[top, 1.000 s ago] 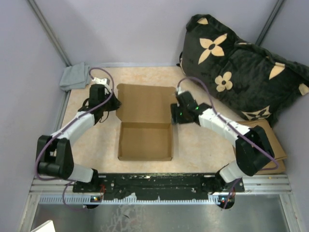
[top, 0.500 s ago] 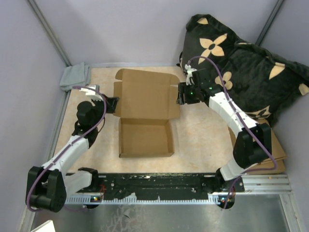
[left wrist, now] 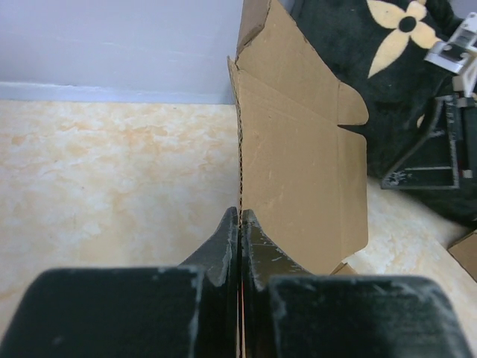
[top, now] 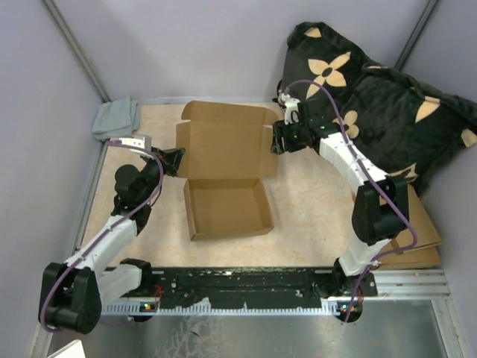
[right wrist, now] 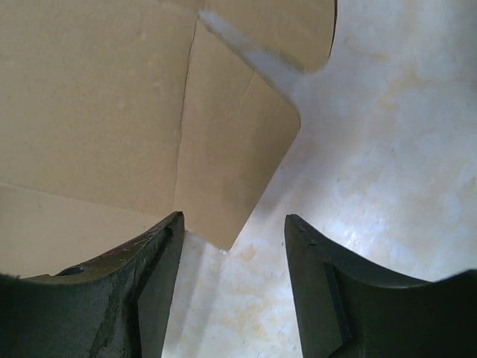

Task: Fold the paper box

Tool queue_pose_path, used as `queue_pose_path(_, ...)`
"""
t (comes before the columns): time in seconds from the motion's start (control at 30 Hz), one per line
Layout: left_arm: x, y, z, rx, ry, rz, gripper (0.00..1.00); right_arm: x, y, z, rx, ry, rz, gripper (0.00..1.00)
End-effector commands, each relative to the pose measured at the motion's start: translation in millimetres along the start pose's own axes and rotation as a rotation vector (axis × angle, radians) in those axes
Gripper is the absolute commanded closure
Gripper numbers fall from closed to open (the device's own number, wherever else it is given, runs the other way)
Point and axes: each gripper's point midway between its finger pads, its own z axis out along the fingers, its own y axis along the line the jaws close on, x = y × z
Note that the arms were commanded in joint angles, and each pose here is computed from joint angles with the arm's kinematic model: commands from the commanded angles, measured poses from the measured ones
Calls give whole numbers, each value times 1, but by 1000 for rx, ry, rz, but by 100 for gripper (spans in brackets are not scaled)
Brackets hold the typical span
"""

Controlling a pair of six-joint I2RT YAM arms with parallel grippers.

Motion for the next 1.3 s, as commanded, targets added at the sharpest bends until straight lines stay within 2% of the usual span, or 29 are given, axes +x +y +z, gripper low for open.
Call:
queue_pose_path(0.0,-22,-20,-2,89,-85,46,100,-37,0,9,-89,-104,-82,43)
queue_pose_path(0.23,-22,-22,-3,103,-89,57,100,-49,-12,28,-98,-108,-120,43)
queue_pose_path(0.4,-20,-22,-1,106,-84,56,100,-50,11,30,-263,-112,-141,47)
queue_pose_path(0.47,-20,-22,-1,104,-85,60,100,-48,24,25,-336,-105,-131,52)
queue_pose_path(0.63,-18,-19,1,95,-75,64,100,-43,34,16,-362,-88,-33,83)
queue_pose_path(0.8,-17,-18,4,90,-51,64,99,-40,36,6,-228,-133,-21,94)
queue_pose_path(0.87,-20,-18,5,79,-37,74,88,-40,40,-1,-148,-167,-68,96)
queue_pose_path(0.97,-26,-11,6,26,-13,91,63,-42,36,-16,-7,-229,-123,97)
queue_pose_path(1.03,-29,-5,4,-22,19,108,52,-41,30,-26,75,-276,-137,97)
queue_pose_path(1.17,-47,14,0,-175,92,150,46,-42,14,-49,195,-381,-145,98)
queue_pose_path(1.27,-61,15,-3,-199,127,223,46,-44,13,-66,213,-467,-171,98)
